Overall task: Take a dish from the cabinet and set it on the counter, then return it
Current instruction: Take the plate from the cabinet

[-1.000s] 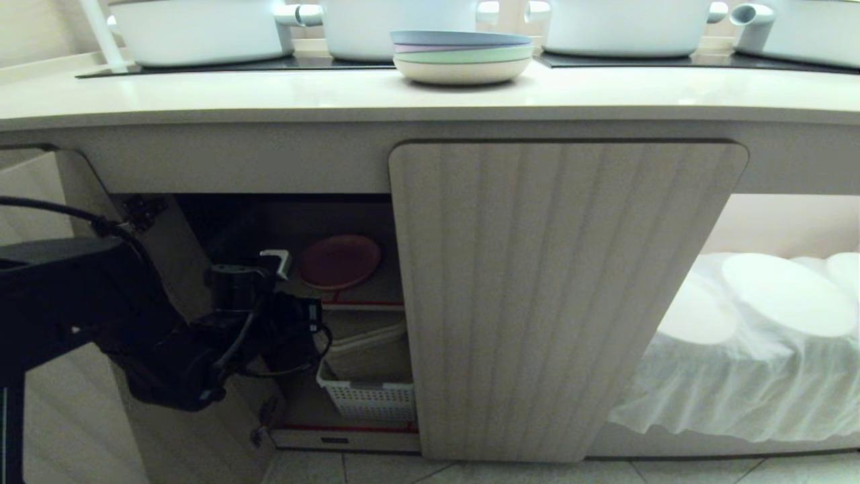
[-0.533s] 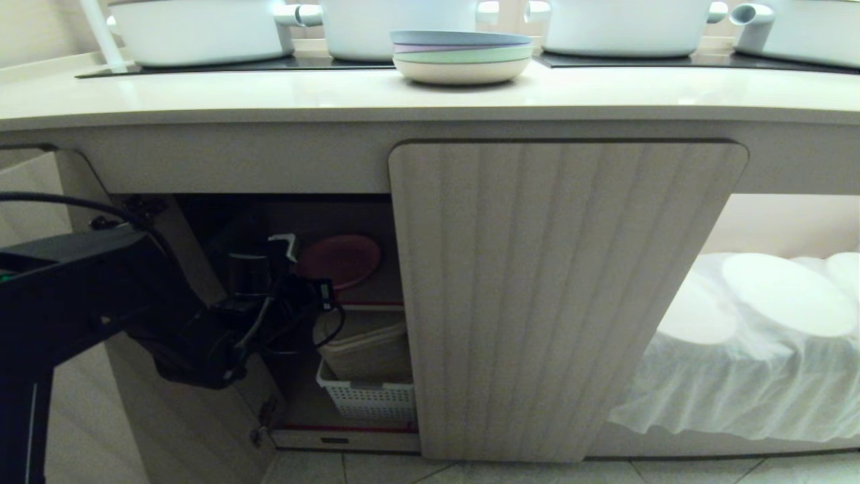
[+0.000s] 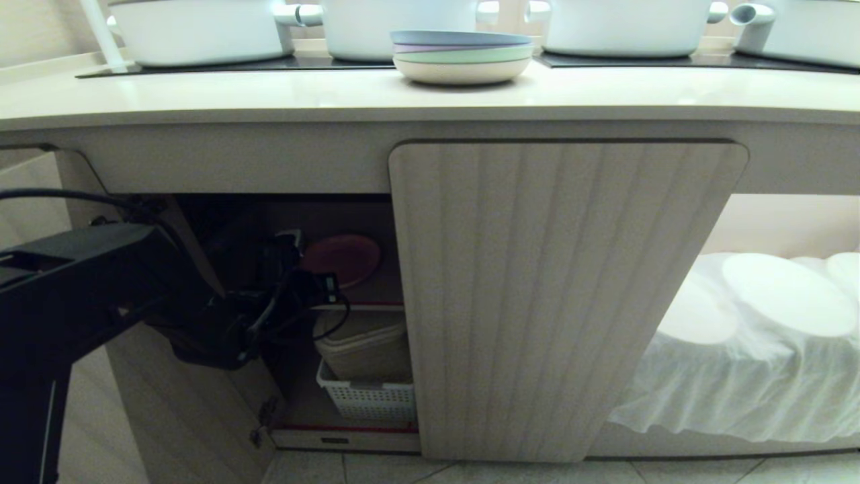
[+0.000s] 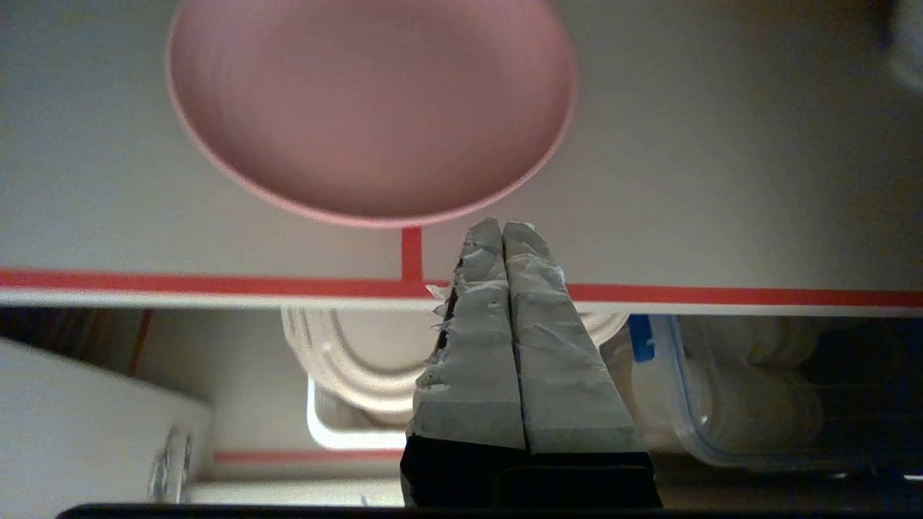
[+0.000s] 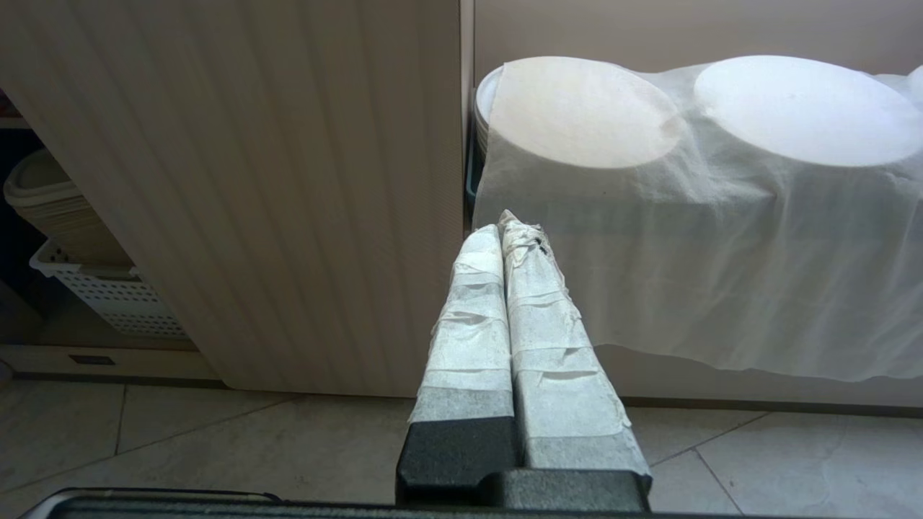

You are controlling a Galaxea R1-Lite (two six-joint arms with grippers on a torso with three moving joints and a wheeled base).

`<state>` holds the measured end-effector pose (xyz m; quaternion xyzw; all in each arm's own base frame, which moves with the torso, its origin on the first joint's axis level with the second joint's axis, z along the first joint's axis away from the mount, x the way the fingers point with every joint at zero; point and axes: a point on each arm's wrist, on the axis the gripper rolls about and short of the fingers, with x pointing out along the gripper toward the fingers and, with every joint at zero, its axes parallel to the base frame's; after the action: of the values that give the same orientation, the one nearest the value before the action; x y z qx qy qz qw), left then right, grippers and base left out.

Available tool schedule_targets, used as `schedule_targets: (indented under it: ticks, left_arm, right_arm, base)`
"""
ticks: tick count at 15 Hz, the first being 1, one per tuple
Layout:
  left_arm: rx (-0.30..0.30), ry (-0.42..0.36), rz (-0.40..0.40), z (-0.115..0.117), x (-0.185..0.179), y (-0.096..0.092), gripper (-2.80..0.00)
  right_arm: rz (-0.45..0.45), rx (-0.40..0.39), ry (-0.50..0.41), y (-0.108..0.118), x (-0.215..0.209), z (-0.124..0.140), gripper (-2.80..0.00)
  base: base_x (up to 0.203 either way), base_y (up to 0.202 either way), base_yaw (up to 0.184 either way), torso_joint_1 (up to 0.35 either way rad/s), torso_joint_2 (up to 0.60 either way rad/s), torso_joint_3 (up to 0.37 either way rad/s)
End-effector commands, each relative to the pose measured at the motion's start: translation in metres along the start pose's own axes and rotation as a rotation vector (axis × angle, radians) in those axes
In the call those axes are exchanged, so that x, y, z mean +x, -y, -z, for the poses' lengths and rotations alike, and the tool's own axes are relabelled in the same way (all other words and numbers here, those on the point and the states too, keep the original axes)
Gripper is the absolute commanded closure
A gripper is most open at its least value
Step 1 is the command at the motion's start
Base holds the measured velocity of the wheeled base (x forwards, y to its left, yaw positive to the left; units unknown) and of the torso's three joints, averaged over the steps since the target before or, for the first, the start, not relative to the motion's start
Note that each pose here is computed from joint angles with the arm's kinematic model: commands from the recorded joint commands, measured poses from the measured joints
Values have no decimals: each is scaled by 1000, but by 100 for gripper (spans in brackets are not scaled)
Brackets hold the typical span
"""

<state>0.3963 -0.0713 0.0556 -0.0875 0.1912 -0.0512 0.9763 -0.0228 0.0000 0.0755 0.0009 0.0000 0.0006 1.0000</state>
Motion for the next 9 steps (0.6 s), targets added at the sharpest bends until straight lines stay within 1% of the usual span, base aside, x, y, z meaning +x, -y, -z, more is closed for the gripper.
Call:
schedule_targets:
  ticks: [1,4,5,9]
  left_arm:
    - [-11,-7,-8,-5,3,1,0]
    - [-13,-53,-17,-1,4,0,0]
    - [-13,-58,-19,-1,5,0,0]
    - [-19,-40,-15,-6,19,1,0]
  right_arm:
    - [0,0,0,0,0,0,0]
    - [0,0,0,0,0,0,0]
    - [0,0,0,0,0,0,0]
    - [0,0,0,0,0,0,0]
  base:
    - [0,0,0,0,0,0]
    - [0,0,0,0,0,0]
    - [0,0,0,0,0,0]
    - [0,0,0,0,0,0]
